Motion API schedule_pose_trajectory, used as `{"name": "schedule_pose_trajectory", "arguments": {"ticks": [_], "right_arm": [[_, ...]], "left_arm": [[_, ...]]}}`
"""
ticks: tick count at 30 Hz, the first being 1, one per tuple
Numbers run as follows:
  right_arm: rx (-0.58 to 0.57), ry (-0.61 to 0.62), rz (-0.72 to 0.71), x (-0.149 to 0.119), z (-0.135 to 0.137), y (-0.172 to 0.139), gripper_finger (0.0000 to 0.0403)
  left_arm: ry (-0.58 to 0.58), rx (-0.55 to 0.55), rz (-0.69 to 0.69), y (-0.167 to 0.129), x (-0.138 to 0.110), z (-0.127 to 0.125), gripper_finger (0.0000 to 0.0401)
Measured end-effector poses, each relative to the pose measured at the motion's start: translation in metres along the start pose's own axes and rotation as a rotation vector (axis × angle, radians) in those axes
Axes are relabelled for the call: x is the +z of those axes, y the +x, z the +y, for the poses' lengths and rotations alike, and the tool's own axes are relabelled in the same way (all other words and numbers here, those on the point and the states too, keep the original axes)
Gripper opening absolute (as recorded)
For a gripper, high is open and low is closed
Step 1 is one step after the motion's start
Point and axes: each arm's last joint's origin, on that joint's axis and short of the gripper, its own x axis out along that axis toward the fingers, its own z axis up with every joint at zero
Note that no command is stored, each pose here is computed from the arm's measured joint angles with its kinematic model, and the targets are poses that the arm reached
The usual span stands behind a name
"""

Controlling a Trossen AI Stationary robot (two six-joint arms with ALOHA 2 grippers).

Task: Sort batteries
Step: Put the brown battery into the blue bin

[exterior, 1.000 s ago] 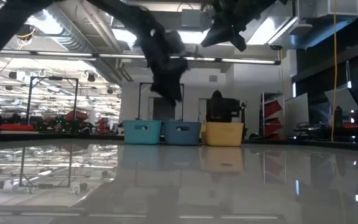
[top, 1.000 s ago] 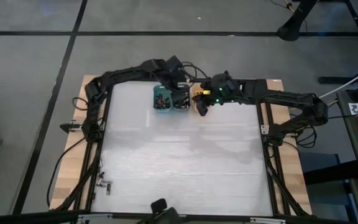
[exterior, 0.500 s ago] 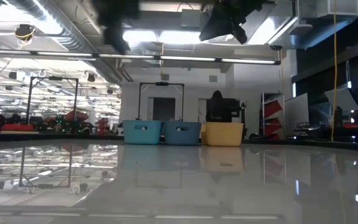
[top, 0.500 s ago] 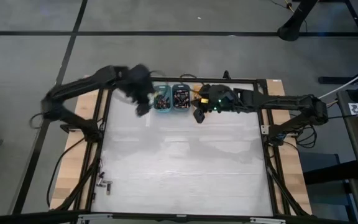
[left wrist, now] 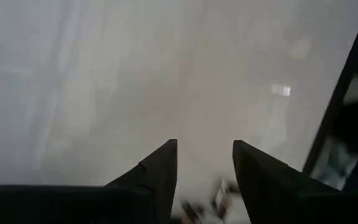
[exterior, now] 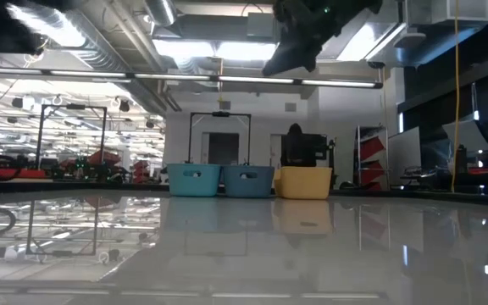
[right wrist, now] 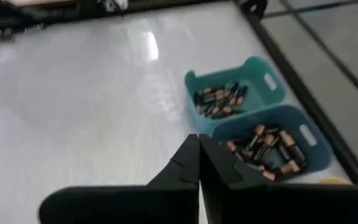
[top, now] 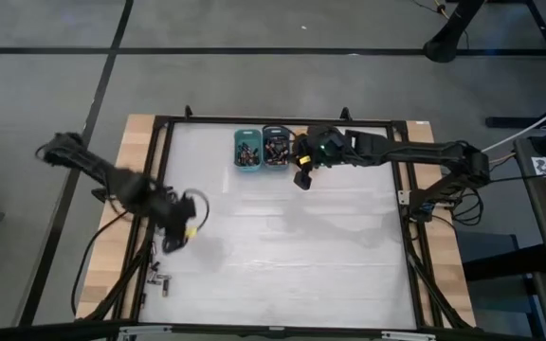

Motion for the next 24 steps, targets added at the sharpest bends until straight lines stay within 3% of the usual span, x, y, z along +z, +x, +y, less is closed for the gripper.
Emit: {"name": "schedule_pose_trajectory", "arguments": {"ticks": [8, 17, 21, 24], "right_arm": [[0.073, -0.038, 0.003, -0.001, -0.012, 0.010, 0.0000], [0.120, -0.040, -0.017, -0.002, -0.012, 0.024, 0.0000], [0.151, -0.022, -0.023, -0.002, -0.011, 0.030, 0.0000], [0.153, -0.022, -0.021, -0.003, -0.011, 0.033, 0.0000]], "left_arm": [[0.091, -0.046, 0.253, 0.047, -0.052, -0.072, 0.0123], [-0.555, 0.059, 0.166, 0.070, -0.085, -0.098, 0.0127], [-0.741, 0.097, 0.172, 0.082, -0.100, -0.107, 0.0146], [-0.777, 0.146, 0.195, 0.092, -0.106, -0.110, 0.0162]]}}
